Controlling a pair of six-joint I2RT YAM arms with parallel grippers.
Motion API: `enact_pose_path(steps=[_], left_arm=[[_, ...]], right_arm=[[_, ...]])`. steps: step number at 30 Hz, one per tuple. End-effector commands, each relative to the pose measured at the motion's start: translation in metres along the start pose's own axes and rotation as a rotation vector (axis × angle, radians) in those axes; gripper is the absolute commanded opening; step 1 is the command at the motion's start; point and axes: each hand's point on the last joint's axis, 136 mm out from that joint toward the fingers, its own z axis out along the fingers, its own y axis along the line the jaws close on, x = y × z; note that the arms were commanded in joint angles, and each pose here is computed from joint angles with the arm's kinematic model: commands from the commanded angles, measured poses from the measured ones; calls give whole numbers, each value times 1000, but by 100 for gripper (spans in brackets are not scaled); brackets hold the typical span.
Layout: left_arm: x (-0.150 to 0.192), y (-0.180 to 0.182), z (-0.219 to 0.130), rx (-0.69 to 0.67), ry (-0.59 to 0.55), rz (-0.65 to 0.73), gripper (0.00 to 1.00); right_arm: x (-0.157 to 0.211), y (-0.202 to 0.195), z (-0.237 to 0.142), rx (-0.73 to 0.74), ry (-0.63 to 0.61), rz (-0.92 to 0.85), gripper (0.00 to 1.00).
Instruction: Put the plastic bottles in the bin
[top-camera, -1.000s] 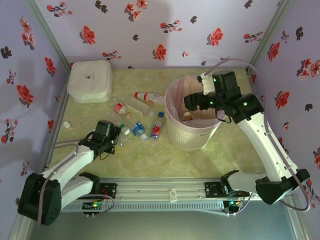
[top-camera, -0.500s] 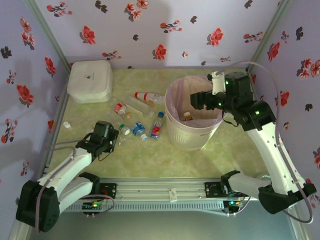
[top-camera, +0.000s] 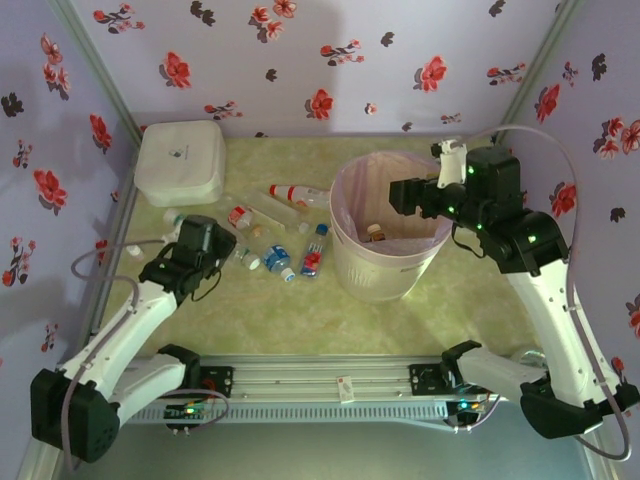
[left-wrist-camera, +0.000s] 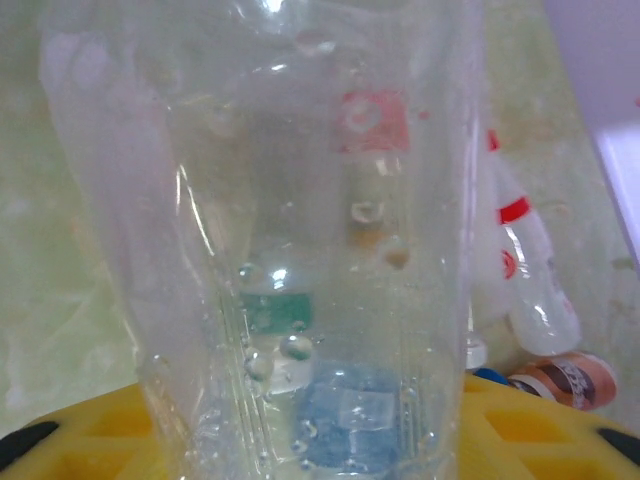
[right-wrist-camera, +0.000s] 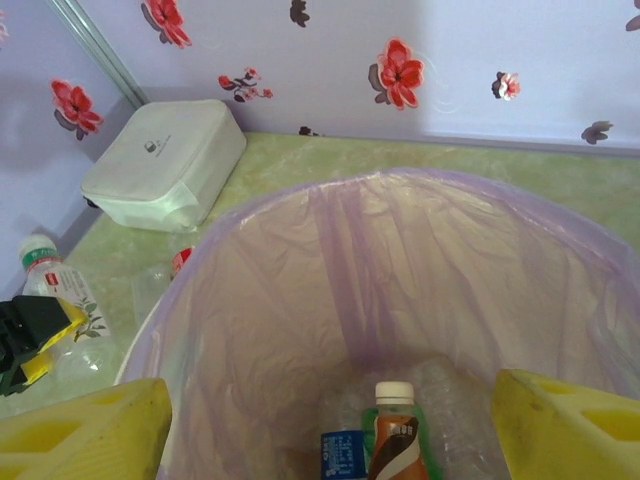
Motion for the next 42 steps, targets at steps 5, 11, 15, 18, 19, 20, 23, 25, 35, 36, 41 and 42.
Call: enact_pose_path(steps=[5, 11, 15, 18, 19, 20, 23, 25, 35, 36, 41, 42], left_arm=[[-14, -100, -29, 274, -37, 403, 0], [22, -160, -57, 521, 52, 661, 0], [45, -179, -71, 628, 103, 757, 0], [62, -191, -82, 696, 148, 810, 0], [66, -194, -85, 711, 153, 824, 0], [71, -196, -89, 730, 161, 839, 0], [81, -202, -100, 782, 162, 886, 0], [84, -205, -107, 808, 162, 898, 0], [95, -209, -119, 879, 145, 929, 0], [97, -208, -118, 877, 150, 931, 0], [107, -208, -117, 882, 170, 953, 0], [108, -208, -116, 880, 175, 955, 0]], right_arm=[[-29, 23, -3, -112, -61, 48, 84], [-44, 42, 20, -204, -62, 104, 84], [-49, 69, 44, -279, -48, 107, 84], [-49, 89, 69, -329, -14, 130, 83], [-50, 93, 74, -338, -9, 135, 83], [-50, 100, 81, -351, -2, 134, 82], [-50, 114, 98, -384, 24, 135, 81], [-50, 122, 107, -414, 42, 140, 79], [-38, 146, 142, -518, 135, 173, 69], [-38, 148, 145, -525, 137, 175, 69], [-39, 149, 158, -530, 135, 187, 64], [-39, 149, 159, -532, 135, 188, 61]])
